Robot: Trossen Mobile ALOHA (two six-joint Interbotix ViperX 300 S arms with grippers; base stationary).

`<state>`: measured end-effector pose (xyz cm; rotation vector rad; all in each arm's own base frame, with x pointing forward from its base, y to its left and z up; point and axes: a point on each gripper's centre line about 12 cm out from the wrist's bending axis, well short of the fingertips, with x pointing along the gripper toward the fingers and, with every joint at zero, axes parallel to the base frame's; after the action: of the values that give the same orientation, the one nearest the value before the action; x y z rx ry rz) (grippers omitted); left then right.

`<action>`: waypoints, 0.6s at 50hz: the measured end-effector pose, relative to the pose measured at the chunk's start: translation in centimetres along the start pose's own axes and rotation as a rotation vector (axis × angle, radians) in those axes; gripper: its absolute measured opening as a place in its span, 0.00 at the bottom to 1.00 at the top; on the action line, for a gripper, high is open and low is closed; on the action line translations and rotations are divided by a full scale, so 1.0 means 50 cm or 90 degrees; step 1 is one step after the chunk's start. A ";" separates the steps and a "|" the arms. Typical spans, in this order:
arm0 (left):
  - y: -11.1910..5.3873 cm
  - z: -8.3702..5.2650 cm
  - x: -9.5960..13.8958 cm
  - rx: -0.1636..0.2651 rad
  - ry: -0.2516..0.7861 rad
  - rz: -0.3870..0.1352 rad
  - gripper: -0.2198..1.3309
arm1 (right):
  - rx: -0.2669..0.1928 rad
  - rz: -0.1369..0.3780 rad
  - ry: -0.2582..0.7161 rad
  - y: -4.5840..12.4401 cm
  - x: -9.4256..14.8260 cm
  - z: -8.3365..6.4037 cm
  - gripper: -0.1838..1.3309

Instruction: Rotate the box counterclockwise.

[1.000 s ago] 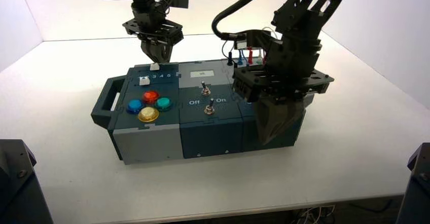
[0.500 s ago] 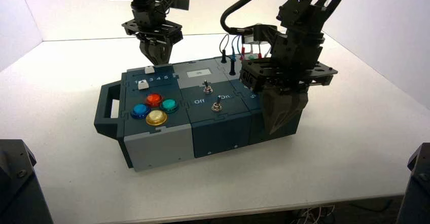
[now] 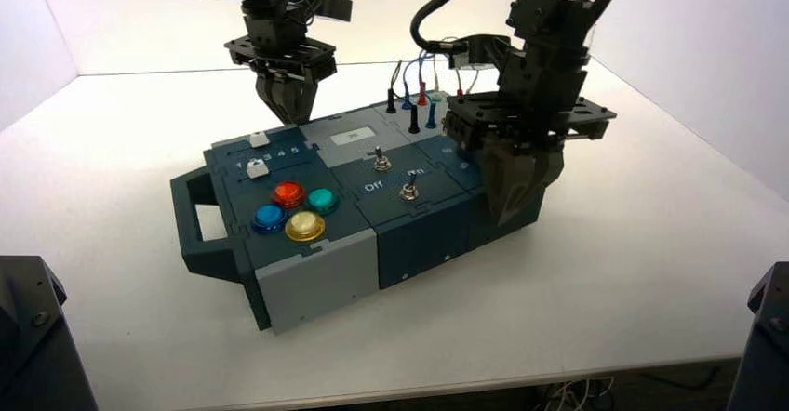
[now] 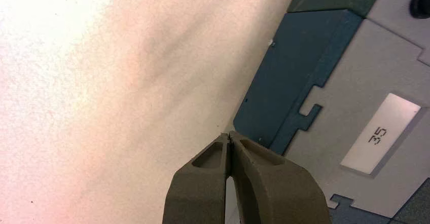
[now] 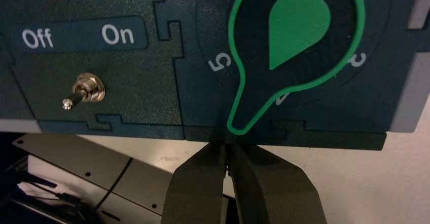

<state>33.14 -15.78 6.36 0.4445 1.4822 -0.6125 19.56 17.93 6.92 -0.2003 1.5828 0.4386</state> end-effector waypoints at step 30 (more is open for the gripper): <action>-0.003 -0.005 -0.006 0.010 0.015 -0.006 0.04 | -0.013 -0.015 0.018 -0.006 0.009 0.036 0.03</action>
<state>32.86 -15.69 6.67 0.4586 1.5027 -0.6285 21.28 18.41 6.40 -0.2419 1.6025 0.4349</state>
